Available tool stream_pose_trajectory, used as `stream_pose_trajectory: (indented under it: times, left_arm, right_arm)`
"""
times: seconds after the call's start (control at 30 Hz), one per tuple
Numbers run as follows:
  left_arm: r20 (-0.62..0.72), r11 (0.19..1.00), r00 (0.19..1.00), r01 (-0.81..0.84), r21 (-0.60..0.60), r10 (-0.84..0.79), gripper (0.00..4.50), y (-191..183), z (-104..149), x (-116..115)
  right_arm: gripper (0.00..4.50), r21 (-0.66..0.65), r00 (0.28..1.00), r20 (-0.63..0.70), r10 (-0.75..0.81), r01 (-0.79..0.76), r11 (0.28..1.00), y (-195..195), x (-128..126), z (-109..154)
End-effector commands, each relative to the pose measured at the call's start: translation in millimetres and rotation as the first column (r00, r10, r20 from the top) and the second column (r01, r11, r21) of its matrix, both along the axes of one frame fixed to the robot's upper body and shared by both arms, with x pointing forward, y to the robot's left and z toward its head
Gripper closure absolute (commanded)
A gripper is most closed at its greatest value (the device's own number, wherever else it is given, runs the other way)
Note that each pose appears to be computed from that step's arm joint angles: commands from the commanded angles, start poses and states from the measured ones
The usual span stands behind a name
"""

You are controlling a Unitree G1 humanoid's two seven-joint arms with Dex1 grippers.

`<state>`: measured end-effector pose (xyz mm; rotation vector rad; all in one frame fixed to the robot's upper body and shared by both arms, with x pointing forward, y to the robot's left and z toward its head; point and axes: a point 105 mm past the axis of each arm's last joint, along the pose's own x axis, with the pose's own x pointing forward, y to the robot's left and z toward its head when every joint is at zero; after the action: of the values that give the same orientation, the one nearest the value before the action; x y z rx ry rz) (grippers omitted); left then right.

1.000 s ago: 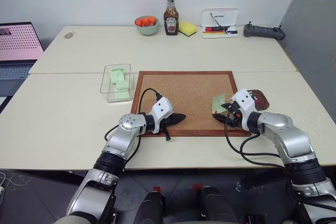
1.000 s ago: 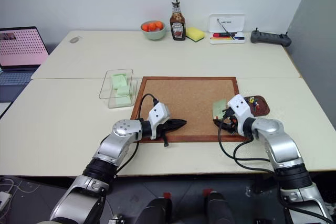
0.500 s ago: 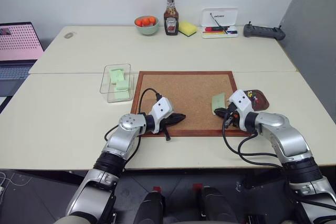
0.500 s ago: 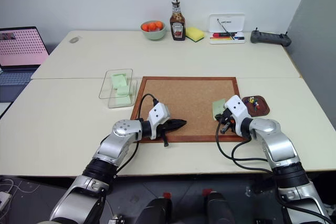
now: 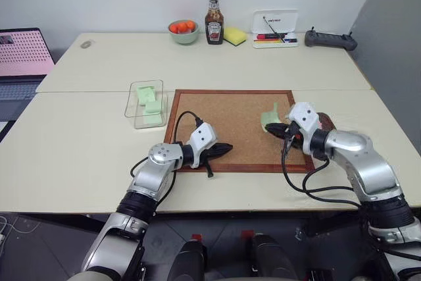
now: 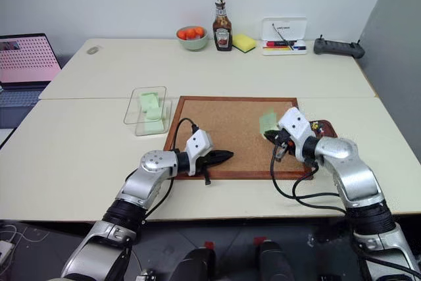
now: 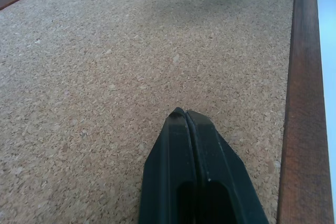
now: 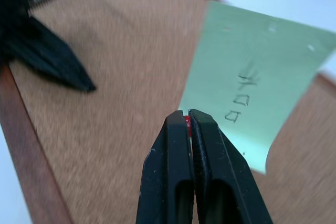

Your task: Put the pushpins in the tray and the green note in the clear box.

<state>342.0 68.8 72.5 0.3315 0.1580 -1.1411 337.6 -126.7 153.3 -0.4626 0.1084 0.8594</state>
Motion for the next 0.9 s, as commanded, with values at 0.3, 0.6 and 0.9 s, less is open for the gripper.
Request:
stream_pose_trajectory:
  times: [0.3,0.6,0.9]
  left_arm:
    - [-0.034,0.969,0.991,-0.133,-0.208,0.128,4.12,-0.4,32.7,17.5]
    - [-0.07,0.944,0.995,-0.09,-0.318,0.071,2.37,-11.2,49.7,4.7]
    - [-0.136,0.86,0.984,-0.166,-0.483,0.113,0.72,-23.8,69.9,16.8]
  right_arm:
    - [4.5,-0.106,0.989,0.118,0.083,-0.071,0.992,5.9,-1.3,13.0]
    - [4.5,-0.102,0.988,0.125,0.089,-0.077,0.992,9.7,0.5,12.7]
    - [4.5,-0.103,0.987,0.127,0.093,-0.081,0.991,11.8,0.8,12.7]
